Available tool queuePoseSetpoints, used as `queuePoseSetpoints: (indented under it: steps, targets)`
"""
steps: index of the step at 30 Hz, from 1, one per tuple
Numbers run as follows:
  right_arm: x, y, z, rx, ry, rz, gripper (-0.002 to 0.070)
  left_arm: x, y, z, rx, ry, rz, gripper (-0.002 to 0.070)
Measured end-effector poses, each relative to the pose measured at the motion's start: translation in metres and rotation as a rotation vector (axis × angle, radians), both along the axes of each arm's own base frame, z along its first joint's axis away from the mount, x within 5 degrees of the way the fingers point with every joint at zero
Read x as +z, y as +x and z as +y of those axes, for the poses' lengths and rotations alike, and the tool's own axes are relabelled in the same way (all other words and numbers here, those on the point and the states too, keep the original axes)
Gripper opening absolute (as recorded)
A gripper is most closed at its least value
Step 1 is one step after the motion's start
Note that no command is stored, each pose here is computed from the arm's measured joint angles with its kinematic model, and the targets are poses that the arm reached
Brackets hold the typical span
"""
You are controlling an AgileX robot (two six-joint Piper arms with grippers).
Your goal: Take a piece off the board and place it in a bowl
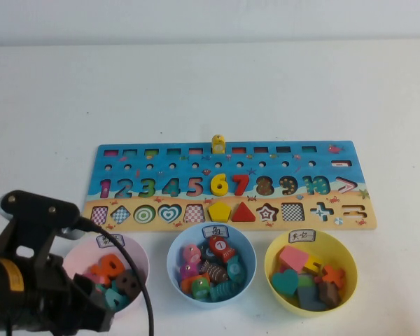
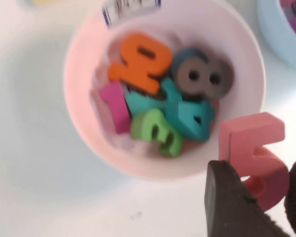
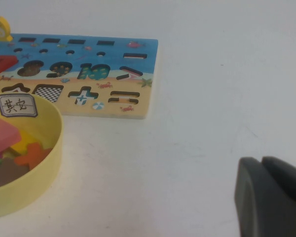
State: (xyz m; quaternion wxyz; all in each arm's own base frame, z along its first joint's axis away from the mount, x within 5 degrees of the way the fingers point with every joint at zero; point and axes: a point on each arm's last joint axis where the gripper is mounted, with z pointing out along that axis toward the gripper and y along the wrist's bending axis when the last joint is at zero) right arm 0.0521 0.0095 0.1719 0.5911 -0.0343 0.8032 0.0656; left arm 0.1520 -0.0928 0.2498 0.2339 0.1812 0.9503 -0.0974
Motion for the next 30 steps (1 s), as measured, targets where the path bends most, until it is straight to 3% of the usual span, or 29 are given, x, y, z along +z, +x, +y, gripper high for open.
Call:
queuePoseSetpoints:
  steps: [17, 30]
  targets:
    - [0.0, 0.0, 0.0, 0.0, 0.0, 0.0, -0.0017, -0.038, 0.028, -0.019, 0.035, -0.014, 0.069, 0.0207]
    - [0.0, 0.0, 0.0, 0.0, 0.0, 0.0, -0.0017, -0.053, 0.053, -0.014, 0.108, 0.015, 0.115, 0.0207]
